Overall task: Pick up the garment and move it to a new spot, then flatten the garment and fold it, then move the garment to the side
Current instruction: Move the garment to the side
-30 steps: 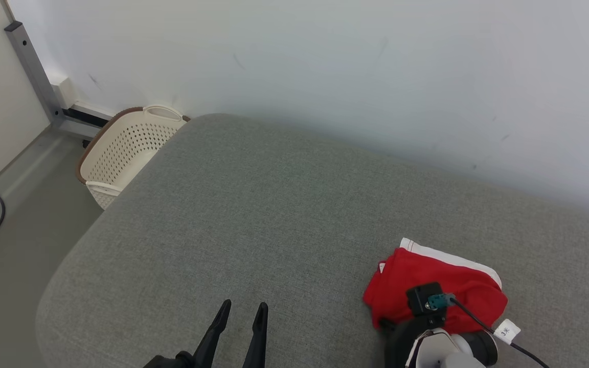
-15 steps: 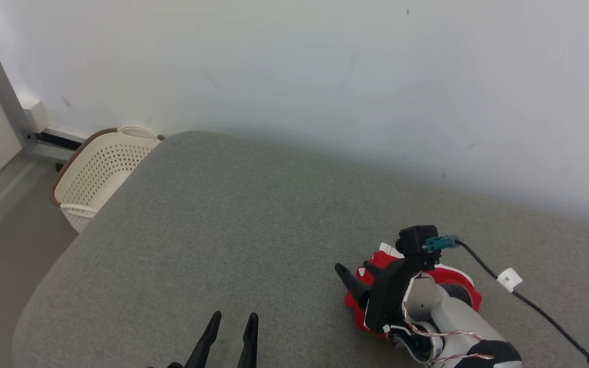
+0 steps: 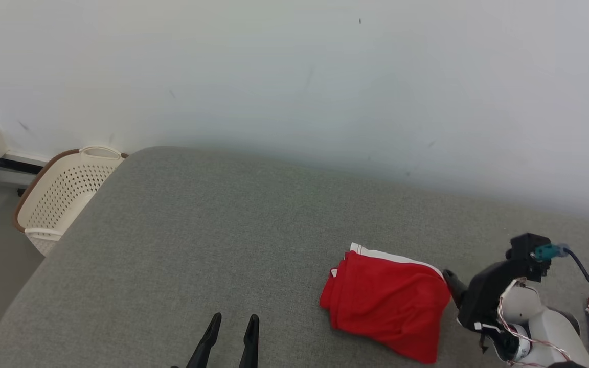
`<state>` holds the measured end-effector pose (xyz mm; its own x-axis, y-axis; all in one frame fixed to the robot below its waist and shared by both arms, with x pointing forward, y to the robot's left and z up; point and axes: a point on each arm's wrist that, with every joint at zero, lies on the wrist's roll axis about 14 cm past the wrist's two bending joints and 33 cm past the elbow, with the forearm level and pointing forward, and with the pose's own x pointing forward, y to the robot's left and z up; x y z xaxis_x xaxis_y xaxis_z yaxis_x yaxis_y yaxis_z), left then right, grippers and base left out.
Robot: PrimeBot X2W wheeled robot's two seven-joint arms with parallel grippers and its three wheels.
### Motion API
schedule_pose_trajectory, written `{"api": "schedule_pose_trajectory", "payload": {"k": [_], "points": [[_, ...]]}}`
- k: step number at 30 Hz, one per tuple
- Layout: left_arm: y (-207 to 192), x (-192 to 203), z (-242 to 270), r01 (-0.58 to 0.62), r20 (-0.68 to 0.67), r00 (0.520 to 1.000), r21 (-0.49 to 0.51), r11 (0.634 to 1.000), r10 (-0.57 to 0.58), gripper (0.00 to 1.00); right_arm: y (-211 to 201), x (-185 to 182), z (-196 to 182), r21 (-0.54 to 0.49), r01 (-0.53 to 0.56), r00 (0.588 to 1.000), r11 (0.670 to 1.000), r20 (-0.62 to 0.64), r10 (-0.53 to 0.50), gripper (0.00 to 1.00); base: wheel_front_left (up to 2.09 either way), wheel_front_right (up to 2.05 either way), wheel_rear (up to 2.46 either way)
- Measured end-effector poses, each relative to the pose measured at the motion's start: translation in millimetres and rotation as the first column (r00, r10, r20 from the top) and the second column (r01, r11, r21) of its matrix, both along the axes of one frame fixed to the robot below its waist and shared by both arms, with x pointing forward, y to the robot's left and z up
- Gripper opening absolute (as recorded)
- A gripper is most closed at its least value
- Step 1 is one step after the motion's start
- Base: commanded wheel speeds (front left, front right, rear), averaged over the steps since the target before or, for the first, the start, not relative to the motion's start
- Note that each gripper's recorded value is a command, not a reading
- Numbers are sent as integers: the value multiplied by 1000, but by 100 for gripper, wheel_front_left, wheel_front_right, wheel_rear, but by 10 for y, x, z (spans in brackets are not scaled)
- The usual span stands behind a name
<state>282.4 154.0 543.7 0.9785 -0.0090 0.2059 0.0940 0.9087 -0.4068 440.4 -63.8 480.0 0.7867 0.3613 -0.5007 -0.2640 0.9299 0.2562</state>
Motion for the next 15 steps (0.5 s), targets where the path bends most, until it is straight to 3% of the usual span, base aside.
{"api": "schedule_pose_trajectory", "payload": {"k": [8, 15], "points": [[-39, 113, -55, 17, -30, 999, 6, 1000, -16, 100, -159, -120, -418, 95, 81, 989, 992, -131, -68, 100, 0, 0, 0], [2, 139, -102, 8, -50, 999, 13, 1000, -7, 100, 89, -89, -575, 165, 77, 982, 983, -185, -46, 100, 0, 0, 0]]}}
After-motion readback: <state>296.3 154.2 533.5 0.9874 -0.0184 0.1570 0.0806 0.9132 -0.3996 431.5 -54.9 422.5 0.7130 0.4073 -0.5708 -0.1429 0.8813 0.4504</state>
